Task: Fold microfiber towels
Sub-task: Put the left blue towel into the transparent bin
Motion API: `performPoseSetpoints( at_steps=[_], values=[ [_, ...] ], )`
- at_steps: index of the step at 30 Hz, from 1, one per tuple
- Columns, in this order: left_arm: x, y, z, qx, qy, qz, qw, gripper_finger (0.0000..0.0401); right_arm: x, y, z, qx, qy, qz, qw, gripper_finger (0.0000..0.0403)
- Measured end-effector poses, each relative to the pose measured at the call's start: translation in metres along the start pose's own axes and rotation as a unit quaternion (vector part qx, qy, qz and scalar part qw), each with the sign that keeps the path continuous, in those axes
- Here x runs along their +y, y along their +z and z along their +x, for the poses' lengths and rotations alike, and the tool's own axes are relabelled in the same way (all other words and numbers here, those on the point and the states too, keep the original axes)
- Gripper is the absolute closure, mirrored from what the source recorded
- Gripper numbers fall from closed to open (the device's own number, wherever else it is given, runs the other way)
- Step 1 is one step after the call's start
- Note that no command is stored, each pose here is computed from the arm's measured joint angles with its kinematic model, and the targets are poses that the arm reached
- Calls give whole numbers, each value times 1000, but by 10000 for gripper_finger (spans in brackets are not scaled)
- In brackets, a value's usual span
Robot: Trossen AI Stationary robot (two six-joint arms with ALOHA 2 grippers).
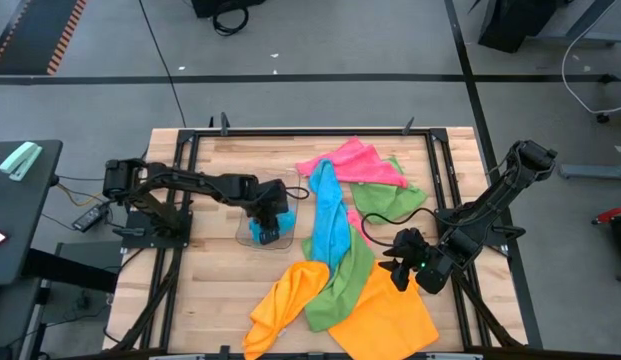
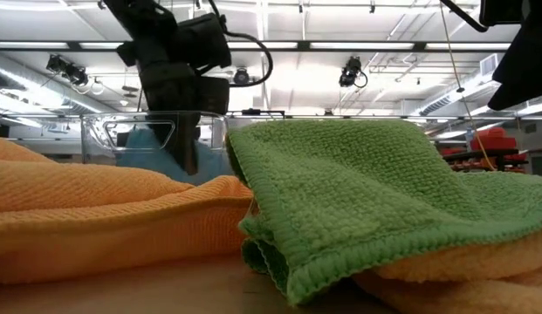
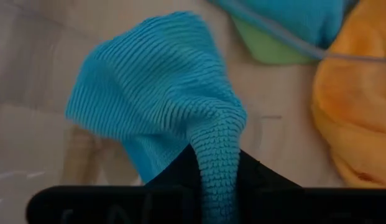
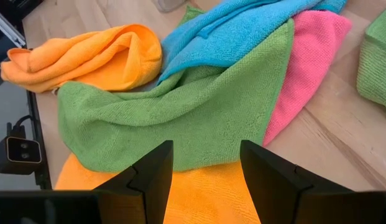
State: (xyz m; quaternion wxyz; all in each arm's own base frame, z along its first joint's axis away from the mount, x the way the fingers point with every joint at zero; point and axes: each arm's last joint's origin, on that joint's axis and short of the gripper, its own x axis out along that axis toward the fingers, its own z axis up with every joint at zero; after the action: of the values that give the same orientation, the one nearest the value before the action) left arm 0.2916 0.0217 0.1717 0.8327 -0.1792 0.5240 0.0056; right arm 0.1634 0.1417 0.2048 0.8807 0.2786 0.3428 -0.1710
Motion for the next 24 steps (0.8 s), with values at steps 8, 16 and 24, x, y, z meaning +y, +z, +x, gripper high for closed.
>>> performPoseSetpoints(
  at_steps=[8,16,24],
  values=[
    [-3,-17,12,21,-2,-31,999,347,0,-1,0,9,2,-2,1000,207],
    [-5,-27,18,20,-5,-86,996,348,0,-1,0,9,2,-4,1000,207],
    [-8,-20,14,9,-21,-104,994,338,0,-1,0,16,4,-5,1000,207]
  ],
)
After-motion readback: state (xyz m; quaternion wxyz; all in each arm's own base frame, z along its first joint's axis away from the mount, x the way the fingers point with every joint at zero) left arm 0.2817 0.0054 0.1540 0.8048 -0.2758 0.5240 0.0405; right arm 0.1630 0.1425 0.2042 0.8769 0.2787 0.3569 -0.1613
